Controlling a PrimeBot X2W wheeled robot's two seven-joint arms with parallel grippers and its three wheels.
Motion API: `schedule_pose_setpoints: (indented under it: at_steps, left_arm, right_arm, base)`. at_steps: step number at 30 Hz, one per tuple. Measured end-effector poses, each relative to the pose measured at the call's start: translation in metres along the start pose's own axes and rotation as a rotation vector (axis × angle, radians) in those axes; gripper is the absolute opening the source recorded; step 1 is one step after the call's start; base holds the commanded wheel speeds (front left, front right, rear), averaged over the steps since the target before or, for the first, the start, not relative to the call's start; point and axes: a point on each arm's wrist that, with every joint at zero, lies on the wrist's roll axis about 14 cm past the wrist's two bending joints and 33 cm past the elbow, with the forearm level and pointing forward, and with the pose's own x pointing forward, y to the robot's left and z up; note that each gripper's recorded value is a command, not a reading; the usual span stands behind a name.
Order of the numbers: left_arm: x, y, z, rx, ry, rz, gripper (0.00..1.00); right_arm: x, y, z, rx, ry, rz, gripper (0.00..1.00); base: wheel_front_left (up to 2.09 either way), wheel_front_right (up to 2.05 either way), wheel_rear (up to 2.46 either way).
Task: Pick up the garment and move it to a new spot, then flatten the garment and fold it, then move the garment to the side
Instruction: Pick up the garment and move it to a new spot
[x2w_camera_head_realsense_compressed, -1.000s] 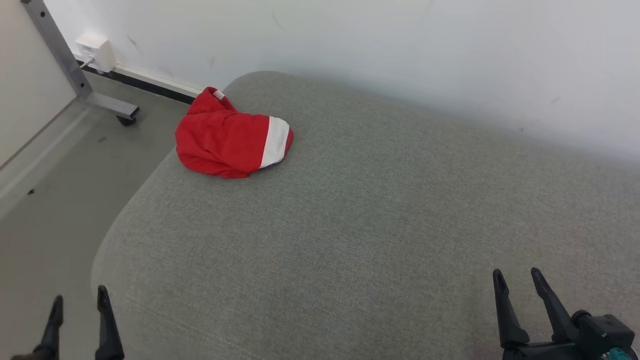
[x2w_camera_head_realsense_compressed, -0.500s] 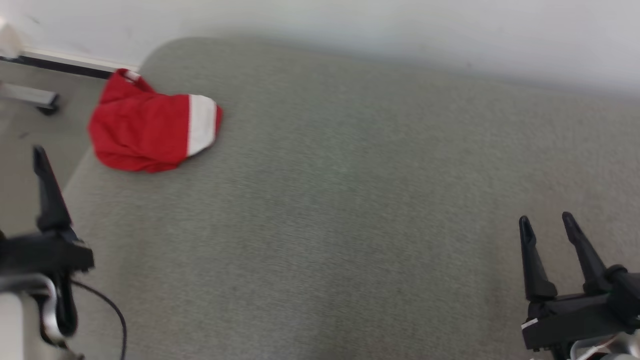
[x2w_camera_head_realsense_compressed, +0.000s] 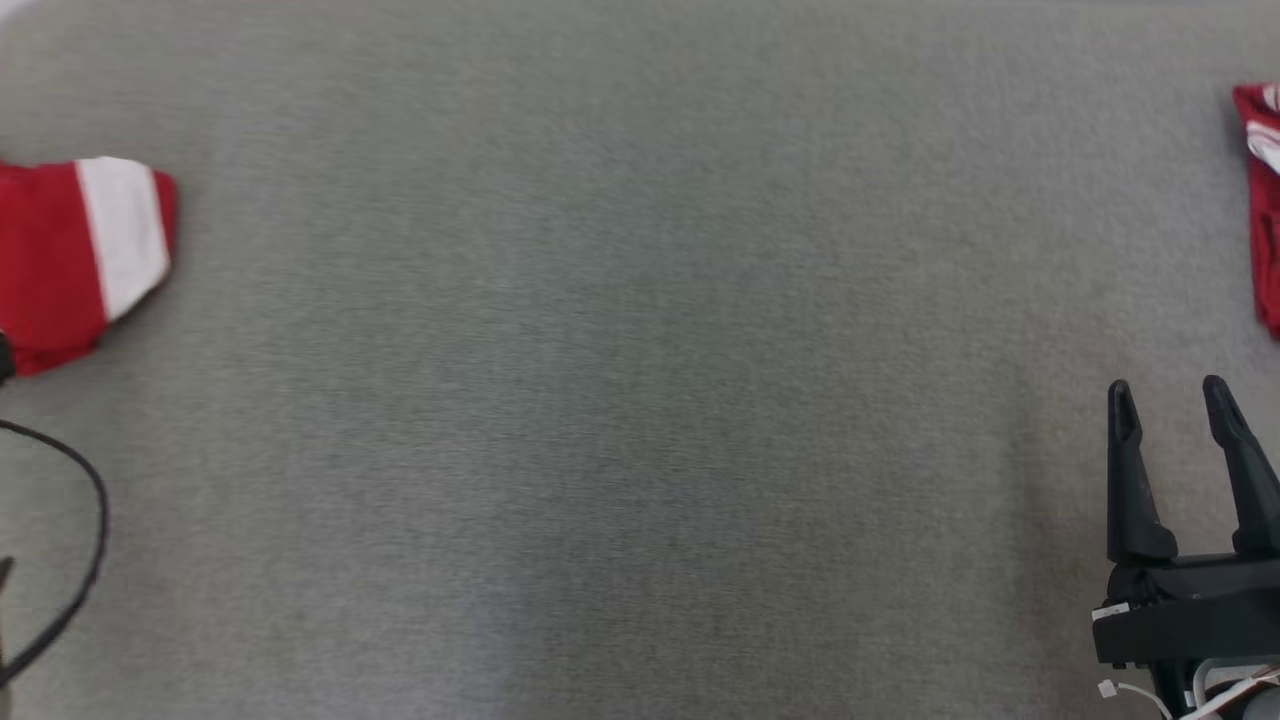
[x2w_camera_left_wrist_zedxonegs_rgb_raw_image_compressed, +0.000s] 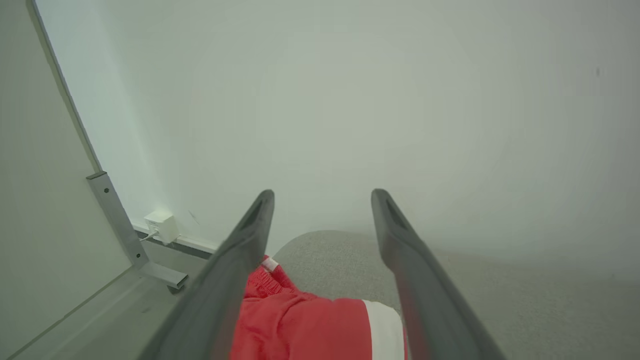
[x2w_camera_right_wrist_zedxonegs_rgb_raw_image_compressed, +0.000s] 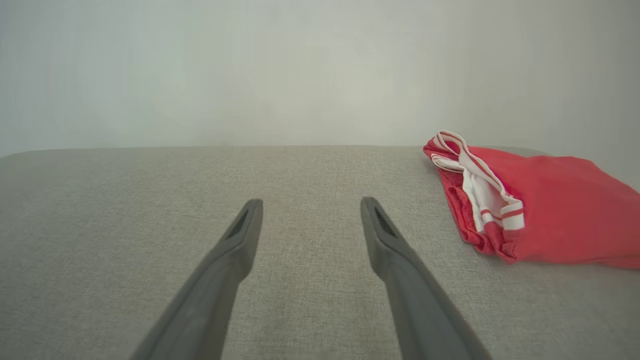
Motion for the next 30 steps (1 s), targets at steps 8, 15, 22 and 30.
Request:
schedule_pose_setpoints:
  at_steps: [8, 15, 22, 30]
  left_arm:
    - [0.024, -0.012, -0.085, 0.017, 0.244, -0.015, 1.00]
    - [0.025, -0.017, -0.141, 0.038, 0.444, -0.019, 1.00]
    - [0.015, -0.009, -0.170, 0.056, 0.631, -0.001, 1.00]
    - [0.005, -0.005, -0.184, 0.052, 0.821, 0.014, 1.00]
  right_arm:
    - [-0.007, -0.029, -0.018, -0.025, 0.058, -0.084, 1.00]
    - [-0.006, -0.039, -0.028, -0.043, 0.094, -0.109, 1.00]
    - [-0.002, -0.039, -0.026, -0.052, 0.093, -0.103, 1.00]
    - [-0.002, -0.037, -0.023, -0.054, 0.090, -0.098, 1.00]
  base:
    - [0.00, 0.00, 0.00]
    - [0.00, 0.00, 0.00]
    - [0.00, 0.00, 0.00]
    - [0.00, 0.00, 0.00]
